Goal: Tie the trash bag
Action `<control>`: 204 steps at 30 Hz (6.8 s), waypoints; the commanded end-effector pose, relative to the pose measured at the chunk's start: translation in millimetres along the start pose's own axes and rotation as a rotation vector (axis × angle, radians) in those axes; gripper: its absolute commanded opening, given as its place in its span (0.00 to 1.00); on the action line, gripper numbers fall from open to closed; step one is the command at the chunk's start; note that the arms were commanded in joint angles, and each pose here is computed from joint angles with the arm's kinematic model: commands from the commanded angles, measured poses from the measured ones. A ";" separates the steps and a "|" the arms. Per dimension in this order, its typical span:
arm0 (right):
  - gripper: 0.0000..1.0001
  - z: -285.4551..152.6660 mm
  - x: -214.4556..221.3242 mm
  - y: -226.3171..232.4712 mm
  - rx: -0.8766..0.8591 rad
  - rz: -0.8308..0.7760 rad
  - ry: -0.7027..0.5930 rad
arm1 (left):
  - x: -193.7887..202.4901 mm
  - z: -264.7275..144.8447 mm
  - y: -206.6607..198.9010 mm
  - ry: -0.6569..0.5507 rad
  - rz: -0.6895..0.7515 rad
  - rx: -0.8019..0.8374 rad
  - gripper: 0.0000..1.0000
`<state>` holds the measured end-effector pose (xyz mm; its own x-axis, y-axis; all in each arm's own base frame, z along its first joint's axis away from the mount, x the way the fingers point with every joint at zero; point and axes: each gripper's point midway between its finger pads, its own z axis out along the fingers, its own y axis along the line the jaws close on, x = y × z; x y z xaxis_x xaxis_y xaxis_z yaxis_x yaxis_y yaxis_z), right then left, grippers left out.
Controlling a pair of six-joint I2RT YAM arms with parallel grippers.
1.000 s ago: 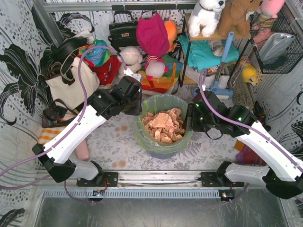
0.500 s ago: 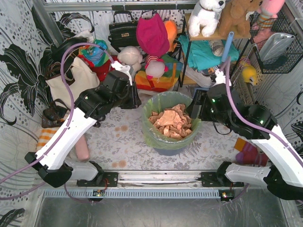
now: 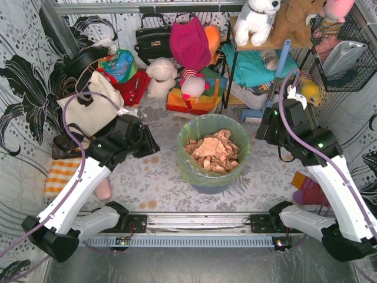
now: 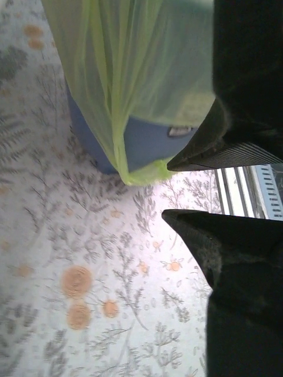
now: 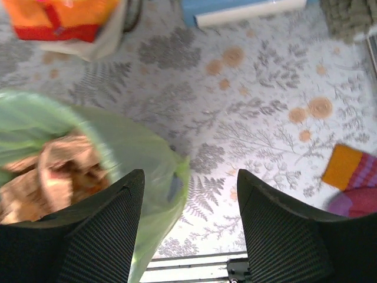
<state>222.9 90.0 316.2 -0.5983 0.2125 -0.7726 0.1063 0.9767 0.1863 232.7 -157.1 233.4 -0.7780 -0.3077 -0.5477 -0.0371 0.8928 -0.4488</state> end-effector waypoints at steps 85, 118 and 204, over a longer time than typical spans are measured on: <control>0.47 130.2 207.4 49.7 -0.340 0.234 0.429 | 45.9 118.9 62.0 0.151 -0.012 0.055 0.00; 0.00 165.8 211.3 38.6 -0.254 0.109 0.396 | 42.6 131.9 56.4 0.203 -0.033 0.049 0.00; 0.49 139.2 204.2 99.9 -0.617 0.234 0.443 | 45.0 129.0 58.9 0.187 -0.047 0.042 0.00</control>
<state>223.0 218.4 90.3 -0.8739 0.2700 -0.4041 -0.0746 0.7471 0.6605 268.6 -157.4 81.7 -0.8976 -0.2711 -0.3475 -0.0756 0.8714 -0.4847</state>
